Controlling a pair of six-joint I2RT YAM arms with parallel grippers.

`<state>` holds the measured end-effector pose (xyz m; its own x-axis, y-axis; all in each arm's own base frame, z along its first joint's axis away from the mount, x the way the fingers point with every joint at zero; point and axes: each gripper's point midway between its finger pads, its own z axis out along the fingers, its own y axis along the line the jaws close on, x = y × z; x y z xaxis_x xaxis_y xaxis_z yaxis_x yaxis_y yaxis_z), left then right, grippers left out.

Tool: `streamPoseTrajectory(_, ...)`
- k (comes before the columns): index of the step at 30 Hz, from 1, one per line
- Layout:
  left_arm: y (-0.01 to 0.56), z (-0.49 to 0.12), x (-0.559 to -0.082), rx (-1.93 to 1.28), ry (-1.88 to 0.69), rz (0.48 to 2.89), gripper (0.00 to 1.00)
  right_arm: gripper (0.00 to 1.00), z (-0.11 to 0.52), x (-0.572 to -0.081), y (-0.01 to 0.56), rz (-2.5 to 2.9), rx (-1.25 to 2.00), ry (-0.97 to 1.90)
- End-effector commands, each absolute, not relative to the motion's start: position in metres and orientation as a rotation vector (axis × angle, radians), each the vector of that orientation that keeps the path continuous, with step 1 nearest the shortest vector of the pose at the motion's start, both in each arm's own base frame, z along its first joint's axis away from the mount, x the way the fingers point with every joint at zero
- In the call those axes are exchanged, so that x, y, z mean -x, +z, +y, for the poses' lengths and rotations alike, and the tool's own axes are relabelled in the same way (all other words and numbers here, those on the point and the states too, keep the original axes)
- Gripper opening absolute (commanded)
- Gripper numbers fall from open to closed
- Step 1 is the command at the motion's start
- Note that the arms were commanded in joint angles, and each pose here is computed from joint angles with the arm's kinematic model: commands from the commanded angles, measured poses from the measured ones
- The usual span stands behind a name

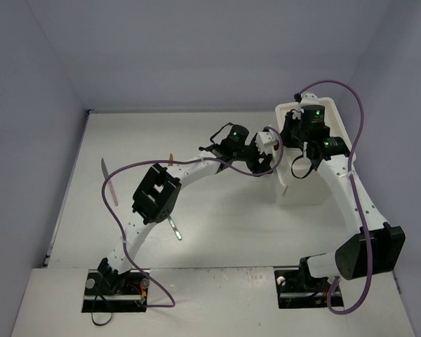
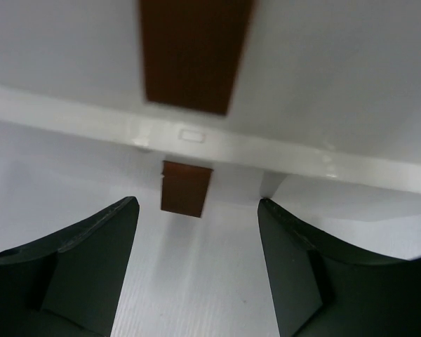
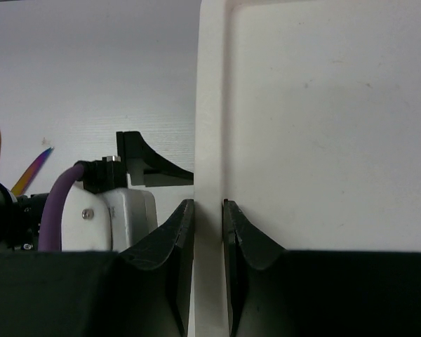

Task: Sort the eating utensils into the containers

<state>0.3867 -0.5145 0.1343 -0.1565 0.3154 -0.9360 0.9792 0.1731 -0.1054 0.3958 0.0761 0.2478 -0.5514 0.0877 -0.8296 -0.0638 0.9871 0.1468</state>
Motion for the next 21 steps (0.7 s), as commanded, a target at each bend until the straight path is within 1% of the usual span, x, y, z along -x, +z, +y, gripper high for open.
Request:
streamPoseTrajectory(1,0.249,-0.536,-0.381,-1.266,-1.082,1.247,0.66,0.00,0.127,-0.390,0.256,2.138,0.059,0.455)
streamPoseTrajectory(9,0.241,-0.562,-0.383,-1.230,-1.209,1.270,0.66,0.00,0.126,-0.391,0.254,2.142,0.052,0.451)
streamPoseTrajectory(10,0.248,-0.561,-0.384,-1.220,-1.210,1.255,0.66,0.00,0.126,-0.390,0.254,2.140,0.051,0.450)
streamPoseTrajectory(13,0.265,-0.551,-0.385,-1.211,-1.170,1.234,0.66,0.00,0.124,-0.391,0.256,2.136,0.050,0.444)
streamPoseTrajectory(15,0.255,-0.539,-0.385,-1.219,-1.126,1.258,0.66,0.00,0.124,-0.392,0.258,2.131,0.052,0.439)
streamPoseTrajectory(16,0.267,-0.531,-0.387,-1.222,-1.080,1.223,0.66,0.00,0.123,-0.392,0.258,2.130,0.051,0.437)
streamPoseTrajectory(18,0.244,-0.516,-0.385,-1.242,-1.047,1.275,0.66,0.00,0.123,-0.392,0.258,2.130,0.050,0.435)
streamPoseTrajectory(21,0.239,-0.501,-0.382,-1.264,-1.005,1.277,0.66,0.00,0.123,-0.392,0.255,2.137,0.051,0.433)
